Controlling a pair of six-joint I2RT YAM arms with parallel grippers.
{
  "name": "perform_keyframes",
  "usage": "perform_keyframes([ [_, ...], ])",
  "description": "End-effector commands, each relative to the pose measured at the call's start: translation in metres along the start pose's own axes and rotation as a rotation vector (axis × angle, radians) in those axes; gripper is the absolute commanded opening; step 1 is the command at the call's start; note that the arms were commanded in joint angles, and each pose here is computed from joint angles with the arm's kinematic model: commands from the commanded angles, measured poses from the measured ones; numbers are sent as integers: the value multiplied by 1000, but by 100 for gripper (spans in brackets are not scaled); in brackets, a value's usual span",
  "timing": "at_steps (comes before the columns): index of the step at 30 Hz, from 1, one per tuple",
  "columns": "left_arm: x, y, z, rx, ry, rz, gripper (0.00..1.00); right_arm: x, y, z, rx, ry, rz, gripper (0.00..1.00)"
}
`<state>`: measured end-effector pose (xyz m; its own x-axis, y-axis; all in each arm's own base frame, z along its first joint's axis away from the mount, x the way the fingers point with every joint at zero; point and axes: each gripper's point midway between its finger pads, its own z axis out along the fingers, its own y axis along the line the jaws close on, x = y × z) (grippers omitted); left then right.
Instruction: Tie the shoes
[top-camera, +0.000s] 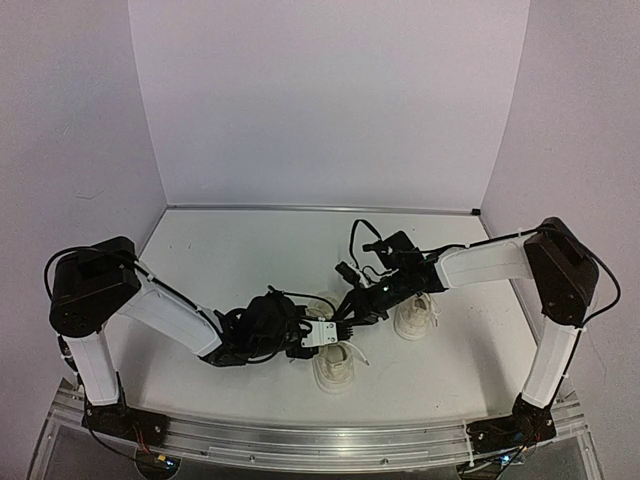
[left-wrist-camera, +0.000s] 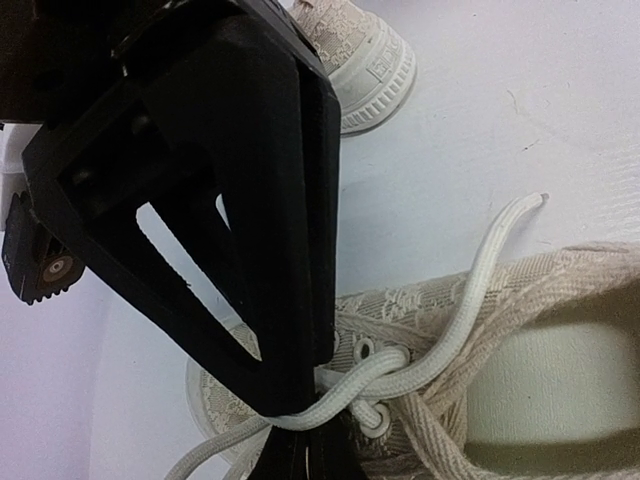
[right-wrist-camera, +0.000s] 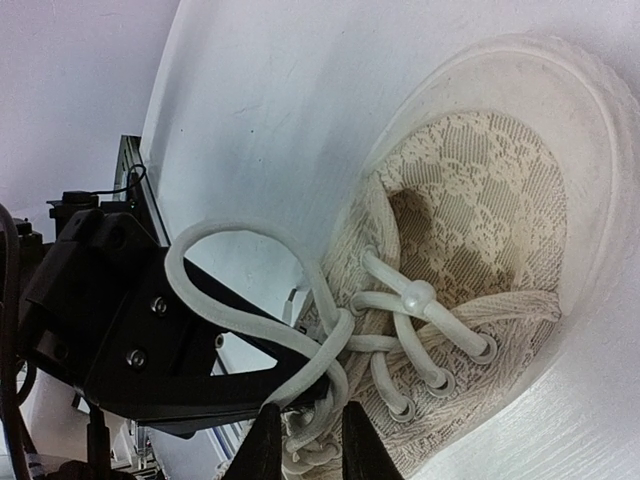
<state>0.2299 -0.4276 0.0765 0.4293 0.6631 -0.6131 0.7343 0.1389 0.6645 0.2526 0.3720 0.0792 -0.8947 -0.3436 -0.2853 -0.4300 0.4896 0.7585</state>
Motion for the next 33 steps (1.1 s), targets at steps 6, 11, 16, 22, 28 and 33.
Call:
perform_keyframes([
  [6, -17, 18, 1, -89, -60, 9, 0, -6, 16, -4, -34, -9, -51, 17],
  [11, -17, 19, 1, -96, -59, 12, 0, -2, 16, -5, -32, 0, -53, 8],
  [16, -16, 20, 0, -104, -55, 15, 0, -5, 19, -7, -35, -7, -63, 0],
  [22, -12, 19, -2, -100, -40, 19, 3, -11, 24, -15, -14, -37, -86, 0],
  [28, -7, 16, -10, -79, -18, 21, 13, -14, 23, -20, 18, -62, -91, 0],
  [33, -5, 11, -22, -28, -3, 14, 23, -15, 23, -21, 28, -72, -94, 0],
])
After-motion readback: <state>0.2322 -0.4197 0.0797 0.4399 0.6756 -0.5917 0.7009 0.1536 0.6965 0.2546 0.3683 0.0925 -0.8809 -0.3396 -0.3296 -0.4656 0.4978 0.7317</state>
